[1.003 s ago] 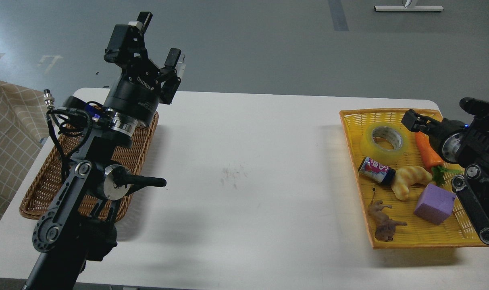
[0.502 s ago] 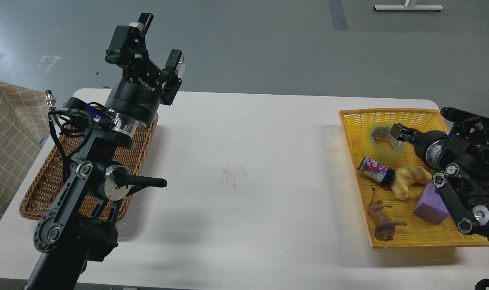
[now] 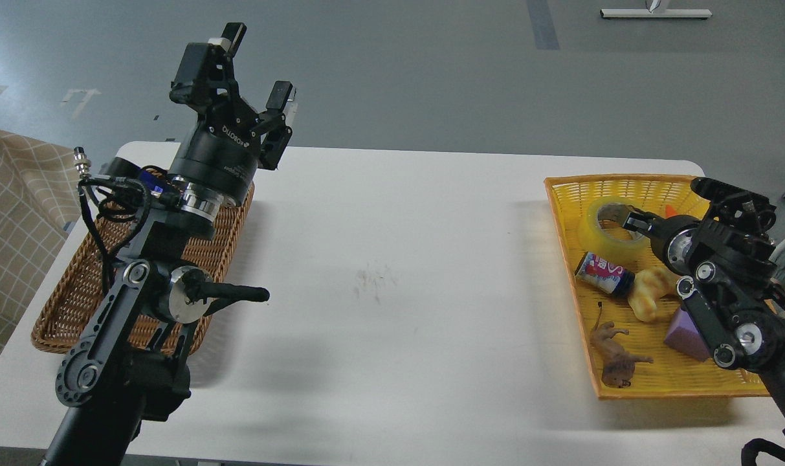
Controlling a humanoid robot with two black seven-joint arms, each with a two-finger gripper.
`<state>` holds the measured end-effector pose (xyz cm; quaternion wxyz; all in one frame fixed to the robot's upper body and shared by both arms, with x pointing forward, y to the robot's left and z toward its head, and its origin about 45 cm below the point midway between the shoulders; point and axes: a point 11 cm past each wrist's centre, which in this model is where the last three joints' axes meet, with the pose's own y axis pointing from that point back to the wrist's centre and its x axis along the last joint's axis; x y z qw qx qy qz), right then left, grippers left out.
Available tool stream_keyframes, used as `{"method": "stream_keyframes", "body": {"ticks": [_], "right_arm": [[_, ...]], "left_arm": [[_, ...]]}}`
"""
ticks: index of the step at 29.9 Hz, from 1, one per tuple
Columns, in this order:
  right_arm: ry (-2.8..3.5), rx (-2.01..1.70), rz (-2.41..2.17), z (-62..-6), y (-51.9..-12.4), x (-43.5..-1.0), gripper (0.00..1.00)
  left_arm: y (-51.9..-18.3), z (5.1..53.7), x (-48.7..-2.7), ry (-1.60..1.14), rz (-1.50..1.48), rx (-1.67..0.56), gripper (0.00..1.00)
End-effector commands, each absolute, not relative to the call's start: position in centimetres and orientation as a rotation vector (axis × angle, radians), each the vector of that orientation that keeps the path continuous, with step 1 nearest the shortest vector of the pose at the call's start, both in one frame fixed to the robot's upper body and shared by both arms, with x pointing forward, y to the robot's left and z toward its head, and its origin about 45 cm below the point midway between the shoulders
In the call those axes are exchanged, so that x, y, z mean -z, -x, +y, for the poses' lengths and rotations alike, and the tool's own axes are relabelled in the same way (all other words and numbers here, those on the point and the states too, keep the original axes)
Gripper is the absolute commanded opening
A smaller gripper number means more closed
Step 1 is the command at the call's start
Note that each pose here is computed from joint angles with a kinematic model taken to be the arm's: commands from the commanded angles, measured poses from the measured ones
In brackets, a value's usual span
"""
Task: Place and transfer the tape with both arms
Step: 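Lower the right gripper into the yellow tray onto the yellow tape roll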
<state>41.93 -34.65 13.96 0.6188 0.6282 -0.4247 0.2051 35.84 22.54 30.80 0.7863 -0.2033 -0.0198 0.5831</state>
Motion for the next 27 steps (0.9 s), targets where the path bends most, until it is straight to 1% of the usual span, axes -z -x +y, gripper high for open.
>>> {"method": "stream_keyframes", "body": {"ticks": [1, 5, 7, 9, 11, 15, 18, 20, 25, 27], "right_arm": [[-1.434, -0.475, -0.994, -34.94, -41.93, -13.90, 0.64], [-1.431, -0.469, -0.998, -34.94, -41.89, -13.66, 0.62], [-1.438, -0.464, -0.995, -34.61, -41.79, -13.40, 0.59], [-1.438, -0.461, -0.993, -34.65, -41.69, -13.27, 0.53], [-1.438, -0.459, -0.991, -34.68, -41.58, -13.14, 0.49], [-1.439, -0.460, -0.991, -34.64, -41.56, -13.15, 0.47], [-1.438, -0.458, -0.991, -34.61, -41.54, -13.09, 0.44], [-1.440, -0.458, -0.991, -34.59, -41.55, -13.09, 0.38], [-1.443, -0.457, -0.990, -34.38, -41.55, -13.02, 0.35], [-1.446, -0.458, -0.991, -34.28, -41.57, -13.03, 0.35]], "left_arm": [[-35.86, 22.54, -30.87, 0.442, -0.044, -1.258, 0.98], [-35.85, 22.53, -30.86, 0.440, -0.044, -1.257, 0.98], [-35.85, 22.53, -30.86, 0.440, -0.044, -1.257, 0.98], [-35.86, 22.56, -30.86, 0.439, -0.045, -1.257, 0.98], [-35.86, 22.56, -30.86, 0.439, -0.045, -1.257, 0.98], [-35.86, 22.61, -30.86, 0.438, -0.046, -1.259, 0.98], [-35.86, 22.64, -30.86, 0.437, -0.047, -1.259, 0.98], [-35.84, 22.64, -30.81, 0.436, -0.046, -1.258, 0.98], [-35.84, 22.69, -30.81, 0.434, -0.047, -1.260, 0.98], [-35.85, 22.73, -30.81, 0.433, -0.048, -1.260, 0.98]]}}
